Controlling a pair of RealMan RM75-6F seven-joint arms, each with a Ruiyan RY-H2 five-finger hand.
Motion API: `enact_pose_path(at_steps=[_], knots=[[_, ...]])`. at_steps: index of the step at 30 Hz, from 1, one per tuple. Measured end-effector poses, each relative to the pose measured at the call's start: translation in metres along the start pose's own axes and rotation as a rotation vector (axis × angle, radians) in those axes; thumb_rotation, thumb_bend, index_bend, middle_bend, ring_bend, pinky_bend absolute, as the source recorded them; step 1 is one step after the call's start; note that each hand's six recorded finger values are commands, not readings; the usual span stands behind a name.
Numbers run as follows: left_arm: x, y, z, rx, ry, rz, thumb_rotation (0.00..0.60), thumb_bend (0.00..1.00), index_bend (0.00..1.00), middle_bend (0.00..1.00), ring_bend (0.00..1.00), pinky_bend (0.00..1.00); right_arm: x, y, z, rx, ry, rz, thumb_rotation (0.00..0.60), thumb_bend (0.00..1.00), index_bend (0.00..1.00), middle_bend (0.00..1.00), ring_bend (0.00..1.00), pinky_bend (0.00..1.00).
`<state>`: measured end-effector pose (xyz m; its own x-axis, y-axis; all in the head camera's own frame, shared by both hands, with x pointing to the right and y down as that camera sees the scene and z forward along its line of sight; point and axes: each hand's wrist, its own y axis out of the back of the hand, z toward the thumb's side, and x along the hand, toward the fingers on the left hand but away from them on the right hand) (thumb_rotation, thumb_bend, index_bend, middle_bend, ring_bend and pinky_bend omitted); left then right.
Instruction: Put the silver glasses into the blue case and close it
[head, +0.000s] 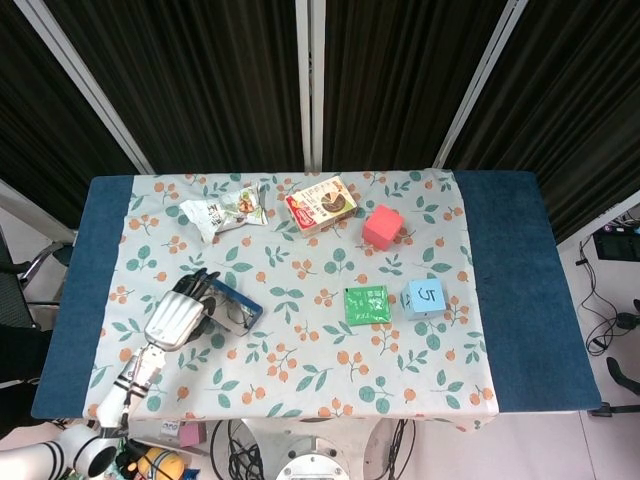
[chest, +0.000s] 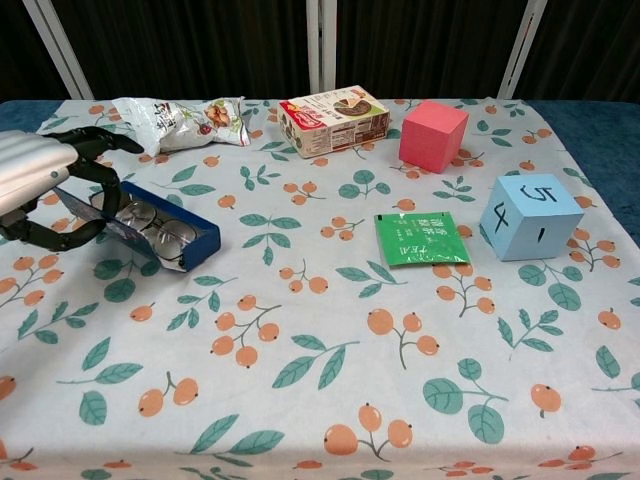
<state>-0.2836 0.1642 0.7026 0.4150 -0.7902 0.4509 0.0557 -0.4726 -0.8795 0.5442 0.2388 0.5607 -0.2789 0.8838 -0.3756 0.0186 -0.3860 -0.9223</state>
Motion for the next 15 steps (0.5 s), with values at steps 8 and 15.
enact_pose_path(at_steps=[8, 15], knots=[[0.039, 0.009, 0.019, 0.075, -0.046, -0.047, 0.6, 0.43, 0.72, 0.08, 0.05, 0.18, -0.003, -0.003, 0.001, 0.0, -0.002, 0.009, 0.6, 0.2, 0.0, 0.0, 0.0, 0.0], [0.078, 0.012, 0.023, 0.143, -0.037, -0.066, 0.6, 0.43, 0.7, 0.08, 0.05, 0.18, -0.007, -0.003, -0.004, 0.003, -0.021, 0.017, 0.6, 0.2, 0.0, 0.0, 0.0, 0.0]])
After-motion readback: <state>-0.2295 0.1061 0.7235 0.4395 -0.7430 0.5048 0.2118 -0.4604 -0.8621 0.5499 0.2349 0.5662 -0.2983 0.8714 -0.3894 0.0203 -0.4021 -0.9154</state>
